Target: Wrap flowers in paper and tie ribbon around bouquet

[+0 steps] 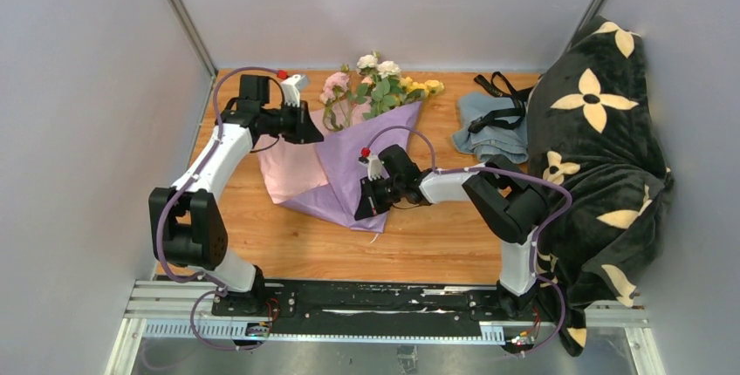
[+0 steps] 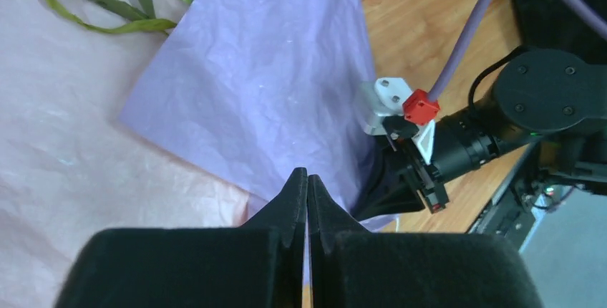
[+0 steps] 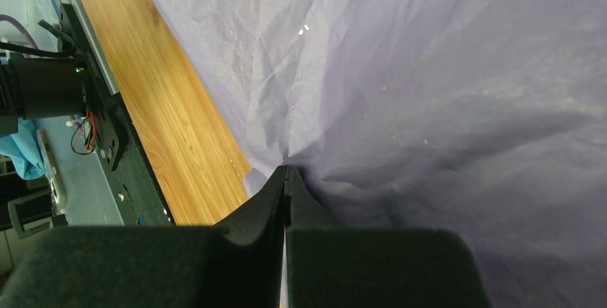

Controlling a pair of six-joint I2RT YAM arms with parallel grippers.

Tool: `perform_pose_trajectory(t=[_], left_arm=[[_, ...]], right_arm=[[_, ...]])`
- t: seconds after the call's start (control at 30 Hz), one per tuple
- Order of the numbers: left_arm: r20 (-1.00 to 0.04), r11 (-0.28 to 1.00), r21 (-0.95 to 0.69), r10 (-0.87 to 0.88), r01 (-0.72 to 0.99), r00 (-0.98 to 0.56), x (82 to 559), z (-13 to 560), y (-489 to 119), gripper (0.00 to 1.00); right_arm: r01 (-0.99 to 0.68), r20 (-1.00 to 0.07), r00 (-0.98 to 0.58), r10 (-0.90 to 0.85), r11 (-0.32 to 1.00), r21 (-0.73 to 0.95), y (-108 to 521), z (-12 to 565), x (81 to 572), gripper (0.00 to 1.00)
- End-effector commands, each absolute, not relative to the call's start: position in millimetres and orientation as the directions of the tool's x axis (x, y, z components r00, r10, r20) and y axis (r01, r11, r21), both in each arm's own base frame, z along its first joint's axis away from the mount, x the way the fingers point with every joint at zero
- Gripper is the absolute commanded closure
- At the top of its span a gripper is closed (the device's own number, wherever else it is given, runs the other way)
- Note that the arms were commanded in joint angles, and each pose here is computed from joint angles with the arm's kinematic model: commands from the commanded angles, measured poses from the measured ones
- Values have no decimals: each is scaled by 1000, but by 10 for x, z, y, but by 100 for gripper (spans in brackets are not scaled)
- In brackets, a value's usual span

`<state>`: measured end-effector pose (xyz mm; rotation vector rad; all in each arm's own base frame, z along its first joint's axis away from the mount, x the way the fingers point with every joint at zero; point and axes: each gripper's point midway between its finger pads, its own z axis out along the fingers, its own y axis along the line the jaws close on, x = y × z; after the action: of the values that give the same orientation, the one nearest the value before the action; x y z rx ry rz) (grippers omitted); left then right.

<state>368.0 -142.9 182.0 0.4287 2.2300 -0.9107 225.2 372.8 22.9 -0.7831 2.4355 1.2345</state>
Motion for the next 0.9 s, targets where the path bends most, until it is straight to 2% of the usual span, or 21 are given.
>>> perform_pose_trajectory(t=[0.0, 0.03, 0.13, 0.17, 0.23, 0.27, 0.37, 0.47, 0.6, 0.8, 0.83, 0.87], left_arm=[[-703, 781, -362, 129, 508, -699, 3705, 1830, -1228, 91], [-708, 816, -297, 161, 496, -688, 3742, 1830, -1095, 78], [-704, 924, -151, 149, 351, -694, 3809, 1750, -577, 30], [-701, 955, -142, 89, 260, -707, 3805, 1700, -326, 19], [-671, 973, -179, -14, 144, -742, 3653, 1557, -36, 4], [-640, 968, -210, -33, 133, -768, 3515, 1485, -48, 1], [-551, 916, -382, -118, 124, -826, 3113, 1378, -354, 0], [-400, 823, -568, -274, 2, -875, 2779, 1285, -687, 0], [-271, 803, -596, -211, -9, -939, 2409, 1024, -1142, 0], [-206, 830, -557, -121, 15, -971, 2222, 678, -1460, 0], [-205, 822, -568, -98, 37, -974, 2207, 681, -1545, 5], [-201, 804, -591, -73, 61, -977, 2189, 706, -1645, 15]], right_arm=[[-522, -424, -849, -314, 622, 584, 3462, -157, 2354, 100], [-523, -427, -848, -314, 621, 583, 3462, -149, 2360, 100], [-528, -430, -845, -317, 621, 580, 3461, -148, 2362, 100], [-529, -431, -844, -319, 622, 577, 3453, -151, 2364, 100], [-530, -429, -844, -323, 626, 571, 3438, -159, 2360, 100], [-531, -428, -843, -325, 629, 568, 3432, -163, 2358, 100], [-528, -423, -845, -326, 634, 565, 3417, -176, 2352, 100], [-516, -415, -852, -319, 642, 567, 3416, -192, 2352, 100], [-494, -414, -864, -287, 645, 584, 3457, -170, 2376, 100], [-459, -405, -879, -250, 668, 585, 3488, -159, 2445, 100], [-456, -405, -880, -246, 674, 581, 3492, -158, 2460, 100], [-456, -407, -880, -245, 675, 580, 3506, -141, 2468, 100]])
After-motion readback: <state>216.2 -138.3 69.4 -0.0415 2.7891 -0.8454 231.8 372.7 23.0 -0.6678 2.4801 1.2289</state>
